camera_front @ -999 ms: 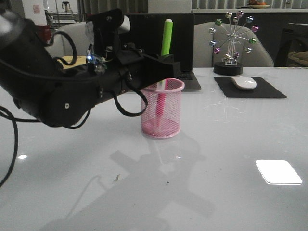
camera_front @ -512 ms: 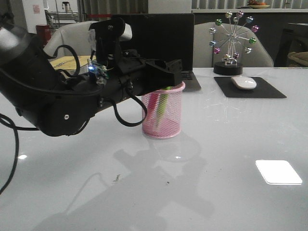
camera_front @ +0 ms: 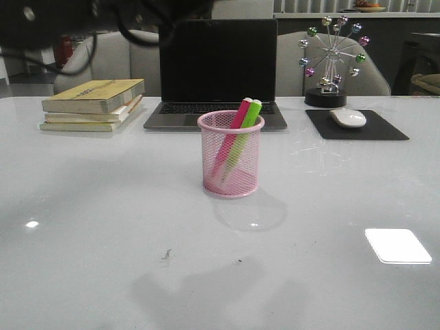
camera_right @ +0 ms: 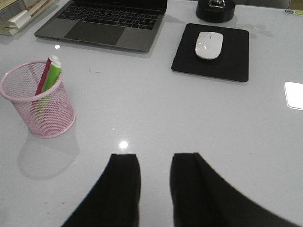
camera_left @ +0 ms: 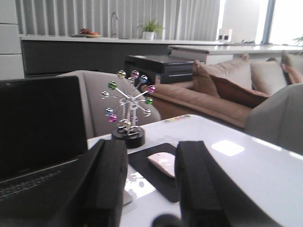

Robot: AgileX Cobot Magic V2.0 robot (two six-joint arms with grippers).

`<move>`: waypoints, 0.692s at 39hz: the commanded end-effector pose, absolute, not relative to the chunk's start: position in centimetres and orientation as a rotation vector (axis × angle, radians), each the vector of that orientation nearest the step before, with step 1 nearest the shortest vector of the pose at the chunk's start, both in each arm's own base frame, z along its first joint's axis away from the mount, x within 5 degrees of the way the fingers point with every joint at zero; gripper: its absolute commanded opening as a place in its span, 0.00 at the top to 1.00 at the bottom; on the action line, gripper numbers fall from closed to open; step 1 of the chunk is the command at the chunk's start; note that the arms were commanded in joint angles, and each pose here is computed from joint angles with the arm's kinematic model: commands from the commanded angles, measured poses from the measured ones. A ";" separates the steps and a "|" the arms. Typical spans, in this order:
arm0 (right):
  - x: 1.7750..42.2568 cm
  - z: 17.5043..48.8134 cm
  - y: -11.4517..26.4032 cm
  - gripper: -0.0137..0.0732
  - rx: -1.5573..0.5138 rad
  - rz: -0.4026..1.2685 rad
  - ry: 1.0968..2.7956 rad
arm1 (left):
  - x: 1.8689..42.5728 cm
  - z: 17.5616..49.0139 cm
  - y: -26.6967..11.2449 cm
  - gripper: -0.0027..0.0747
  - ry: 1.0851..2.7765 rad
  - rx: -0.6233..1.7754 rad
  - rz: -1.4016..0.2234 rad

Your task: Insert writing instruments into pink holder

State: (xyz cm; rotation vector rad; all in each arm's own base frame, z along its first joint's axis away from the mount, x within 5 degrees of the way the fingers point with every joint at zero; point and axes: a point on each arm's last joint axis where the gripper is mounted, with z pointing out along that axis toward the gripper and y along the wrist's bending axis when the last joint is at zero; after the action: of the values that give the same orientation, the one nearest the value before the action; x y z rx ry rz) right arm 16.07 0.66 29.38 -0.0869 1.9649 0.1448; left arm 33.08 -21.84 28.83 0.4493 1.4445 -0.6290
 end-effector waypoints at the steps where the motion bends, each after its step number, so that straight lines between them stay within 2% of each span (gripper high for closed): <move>1: 16.4 30.6 0.4 0.49 -0.051 0.130 1.904 | 31.5 35.5 -19.2 0.56 1.408 0.411 -0.563; 11: 16.4 30.6 0.4 0.49 -0.051 0.130 1.904 | 28.5 40.6 -12.6 0.56 1.557 0.300 -0.376; 20: 16.4 30.6 0.4 0.49 -0.051 0.130 1.904 | 25.8 41.4 -7.6 0.56 1.759 0.276 -0.100; 27: 16.4 30.6 0.4 0.49 -0.051 0.130 1.904 | 24.1 41.1 -5.0 0.56 1.794 0.220 -0.002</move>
State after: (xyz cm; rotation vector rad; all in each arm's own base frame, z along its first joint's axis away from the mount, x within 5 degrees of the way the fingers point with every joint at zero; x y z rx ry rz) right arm 16.07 0.66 29.38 -0.0869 1.9649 0.1448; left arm 25.41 -6.06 39.20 0.2426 1.8947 -0.0189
